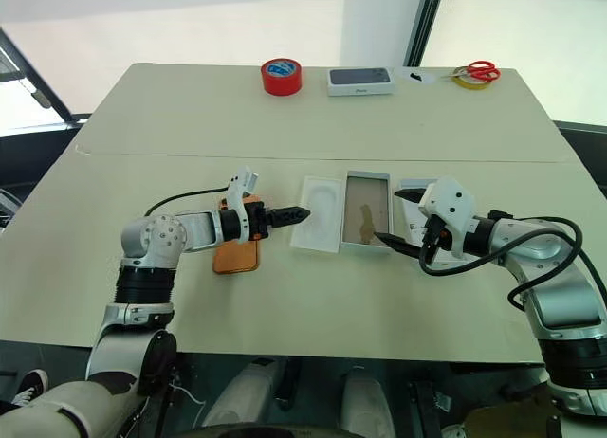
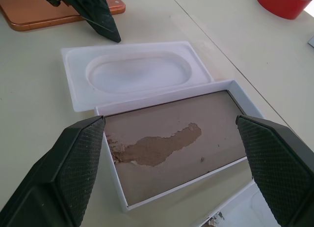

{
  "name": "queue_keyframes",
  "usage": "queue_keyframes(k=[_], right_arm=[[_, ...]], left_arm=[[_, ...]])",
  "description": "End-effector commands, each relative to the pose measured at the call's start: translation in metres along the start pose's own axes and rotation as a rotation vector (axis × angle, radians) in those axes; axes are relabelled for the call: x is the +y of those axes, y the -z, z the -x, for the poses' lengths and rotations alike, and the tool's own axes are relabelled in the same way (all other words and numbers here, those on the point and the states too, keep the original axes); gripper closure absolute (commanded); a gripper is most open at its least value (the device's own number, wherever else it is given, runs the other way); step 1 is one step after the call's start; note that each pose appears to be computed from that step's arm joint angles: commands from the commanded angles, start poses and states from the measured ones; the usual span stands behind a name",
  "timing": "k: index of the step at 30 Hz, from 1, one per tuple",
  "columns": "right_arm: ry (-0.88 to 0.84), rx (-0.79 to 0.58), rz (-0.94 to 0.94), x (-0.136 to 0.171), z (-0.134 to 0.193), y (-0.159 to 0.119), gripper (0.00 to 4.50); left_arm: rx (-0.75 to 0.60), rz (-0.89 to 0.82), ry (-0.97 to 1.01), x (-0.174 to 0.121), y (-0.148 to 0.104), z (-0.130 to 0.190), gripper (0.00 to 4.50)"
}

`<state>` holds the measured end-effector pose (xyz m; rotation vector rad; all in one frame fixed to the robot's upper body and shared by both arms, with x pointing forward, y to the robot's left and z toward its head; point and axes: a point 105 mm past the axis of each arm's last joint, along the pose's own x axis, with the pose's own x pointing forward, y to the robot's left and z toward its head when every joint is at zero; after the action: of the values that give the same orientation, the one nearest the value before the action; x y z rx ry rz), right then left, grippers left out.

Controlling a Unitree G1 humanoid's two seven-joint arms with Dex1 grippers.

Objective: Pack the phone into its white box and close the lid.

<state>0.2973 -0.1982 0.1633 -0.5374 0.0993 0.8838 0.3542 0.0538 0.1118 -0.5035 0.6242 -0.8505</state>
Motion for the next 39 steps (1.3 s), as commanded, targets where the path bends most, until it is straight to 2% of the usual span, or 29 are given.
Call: queue_keyframes(k=[1,5,10,18,23,27,31,34,37,39], right_arm=[[0.024,-0.032,0.043,-0.003,0.003,-0.013,0.04],[0.022,-0.035,0.047,-0.001,0.001,-0.014,0.0],[-0.007,-0.016,0.065,0.006,-0.003,-0.011,0.0],[-0.17,0.039,0.12,0.033,-0.02,0.002,0.0],[-0.223,0.157,0.157,0.026,-0.033,0.024,0.0],[-0.285,0.184,0.118,0.021,-0.046,0.026,0.0],[-0.328,0.208,0.06,0.021,-0.051,0.03,1.3],[-0.344,0.236,0.033,0.02,-0.052,0.036,3.0],[-0.359,0.231,0.022,0.022,-0.054,0.034,4.44],[-0.375,0.203,0.037,0.028,-0.058,0.028,4.44]], left_arm=[[0.052,0.026,-0.007,0.001,0.009,-0.01,0.0],[0.095,0.05,0.003,0.002,0.02,-0.014,1.78],[0.114,0.086,-0.028,0.01,0.03,-0.016,4.45],[0.029,0.181,-0.016,0.01,0.013,-0.007,4.49],[-0.047,0.276,0.03,0.002,-0.005,0.003,4.49],[-0.09,0.294,0.031,-0.003,-0.013,0.01,4.49],[-0.135,0.25,0.023,-0.007,-0.019,0.014,4.5],[-0.191,0.235,0.027,-0.01,-0.028,0.021,4.5],[-0.216,0.226,0.027,-0.012,-0.033,0.025,4.5],[-0.214,0.247,0.041,-0.013,-0.034,0.026,4.5]])
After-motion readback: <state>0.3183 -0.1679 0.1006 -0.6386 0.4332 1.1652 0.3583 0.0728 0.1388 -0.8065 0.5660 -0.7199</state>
